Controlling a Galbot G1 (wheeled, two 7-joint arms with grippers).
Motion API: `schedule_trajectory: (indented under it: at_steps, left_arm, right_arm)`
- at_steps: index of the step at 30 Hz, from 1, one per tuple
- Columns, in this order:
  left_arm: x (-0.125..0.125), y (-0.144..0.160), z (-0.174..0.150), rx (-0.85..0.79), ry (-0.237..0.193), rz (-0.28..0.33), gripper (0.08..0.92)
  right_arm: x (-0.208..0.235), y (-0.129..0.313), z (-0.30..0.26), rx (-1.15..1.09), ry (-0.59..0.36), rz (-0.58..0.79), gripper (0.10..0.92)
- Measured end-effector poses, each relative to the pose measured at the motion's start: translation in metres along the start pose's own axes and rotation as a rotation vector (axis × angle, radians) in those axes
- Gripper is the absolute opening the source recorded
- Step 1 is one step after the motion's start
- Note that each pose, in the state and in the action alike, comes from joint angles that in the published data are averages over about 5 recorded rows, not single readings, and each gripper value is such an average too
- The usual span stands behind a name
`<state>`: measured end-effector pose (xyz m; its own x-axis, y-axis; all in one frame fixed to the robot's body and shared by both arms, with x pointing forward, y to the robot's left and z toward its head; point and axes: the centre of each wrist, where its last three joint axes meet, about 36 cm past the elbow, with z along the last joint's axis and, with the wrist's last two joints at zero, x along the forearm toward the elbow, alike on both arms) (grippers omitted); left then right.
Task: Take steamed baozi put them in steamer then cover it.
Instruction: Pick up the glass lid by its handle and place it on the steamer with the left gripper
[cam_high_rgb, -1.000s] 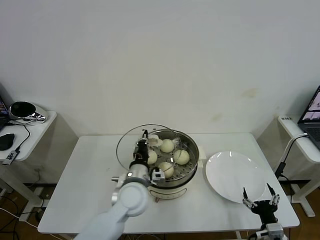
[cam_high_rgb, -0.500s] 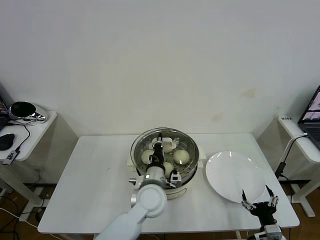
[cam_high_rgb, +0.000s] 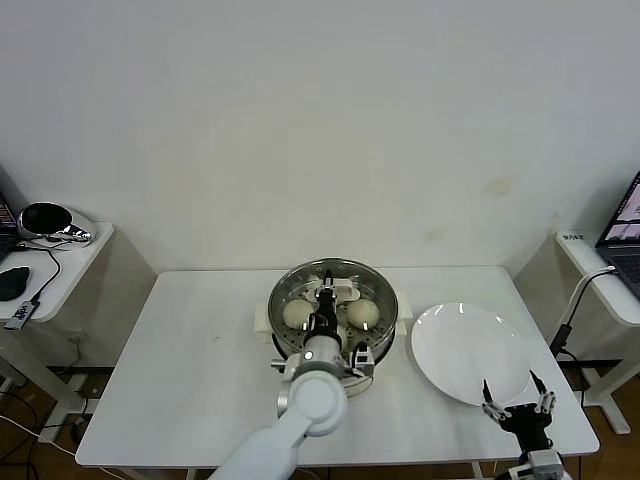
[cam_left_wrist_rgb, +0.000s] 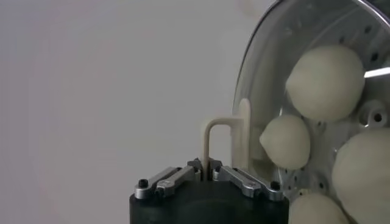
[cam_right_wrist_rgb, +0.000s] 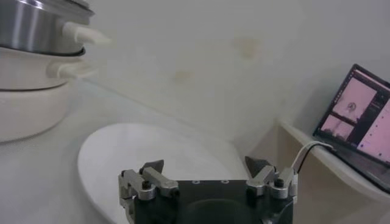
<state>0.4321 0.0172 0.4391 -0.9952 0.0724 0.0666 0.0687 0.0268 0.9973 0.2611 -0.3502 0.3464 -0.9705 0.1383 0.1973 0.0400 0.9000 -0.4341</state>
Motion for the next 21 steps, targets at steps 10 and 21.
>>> schedule_trajectory:
  at_steps: [10, 21]
  left_arm:
    - [0.001, -0.007, -0.002, -0.012, 0.000, 0.004, 0.133]
    - [0.003, -0.011, -0.004, -0.005, -0.005, -0.008, 0.294]
  right_arm:
    - [0.000, 0.000, 0.001, 0.003, 0.002, -0.004, 0.823]
    - [0.000, 0.001, 0.001, 0.004, 0.003, -0.011, 0.823]
